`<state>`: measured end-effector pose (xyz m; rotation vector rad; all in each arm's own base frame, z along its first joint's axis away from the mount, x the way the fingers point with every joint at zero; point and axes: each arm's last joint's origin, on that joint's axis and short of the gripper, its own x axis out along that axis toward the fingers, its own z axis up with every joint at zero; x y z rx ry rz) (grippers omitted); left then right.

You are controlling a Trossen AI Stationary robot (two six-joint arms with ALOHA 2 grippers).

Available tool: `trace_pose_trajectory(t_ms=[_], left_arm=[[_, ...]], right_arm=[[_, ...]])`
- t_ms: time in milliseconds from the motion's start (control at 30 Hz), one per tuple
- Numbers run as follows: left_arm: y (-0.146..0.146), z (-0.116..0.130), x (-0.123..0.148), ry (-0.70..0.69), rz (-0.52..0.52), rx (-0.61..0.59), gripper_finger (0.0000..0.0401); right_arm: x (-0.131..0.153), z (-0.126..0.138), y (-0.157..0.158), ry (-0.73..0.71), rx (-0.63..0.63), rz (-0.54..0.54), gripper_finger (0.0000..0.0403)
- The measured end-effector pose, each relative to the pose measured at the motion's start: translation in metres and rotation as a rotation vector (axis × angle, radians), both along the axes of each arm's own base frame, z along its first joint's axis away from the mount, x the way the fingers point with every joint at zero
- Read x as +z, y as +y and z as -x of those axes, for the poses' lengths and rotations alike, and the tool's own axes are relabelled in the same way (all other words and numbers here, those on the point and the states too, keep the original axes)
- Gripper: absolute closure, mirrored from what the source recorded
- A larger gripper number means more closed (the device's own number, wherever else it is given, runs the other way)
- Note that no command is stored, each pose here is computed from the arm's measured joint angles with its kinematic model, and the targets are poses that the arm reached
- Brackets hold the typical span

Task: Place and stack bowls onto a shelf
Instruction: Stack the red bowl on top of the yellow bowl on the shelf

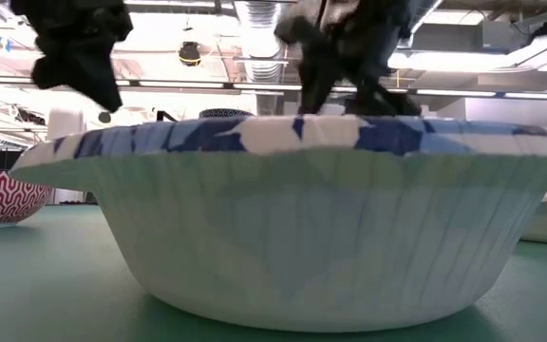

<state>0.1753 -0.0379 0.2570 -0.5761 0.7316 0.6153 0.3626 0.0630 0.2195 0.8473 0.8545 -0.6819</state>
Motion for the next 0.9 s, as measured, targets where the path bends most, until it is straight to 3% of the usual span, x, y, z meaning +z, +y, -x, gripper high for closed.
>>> trace_pose_trajectory(t_ms=[167, 467, 600, 800, 900], left_arm=[[-0.008, 0.004, -0.019, 0.003, 0.079, 0.026, 0.0302], [-0.014, -0.005, -0.024, -0.125, 0.133, 0.035, 0.0248], [-0.014, -0.016, -0.028, -0.179, 0.102, 0.008, 0.0246], [-0.007, -0.044, -0.041, -0.188, 0.047, -0.007, 0.0247], [-0.002, -0.058, -0.046, -0.215, 0.049, -0.027, 0.0247]], right_arm=[[-0.017, -0.014, -0.019, 0.001, -0.037, 0.023, 0.018], [-0.053, -0.031, -0.032, 0.04, -0.027, -0.025, 0.0193], [-0.057, -0.032, -0.031, 0.048, -0.012, -0.017, 0.0239], [-0.056, -0.032, -0.028, 0.05, 0.027, 0.046, 0.0352], [-0.053, -0.031, -0.025, 0.045, 0.062, 0.086, 0.0364]])
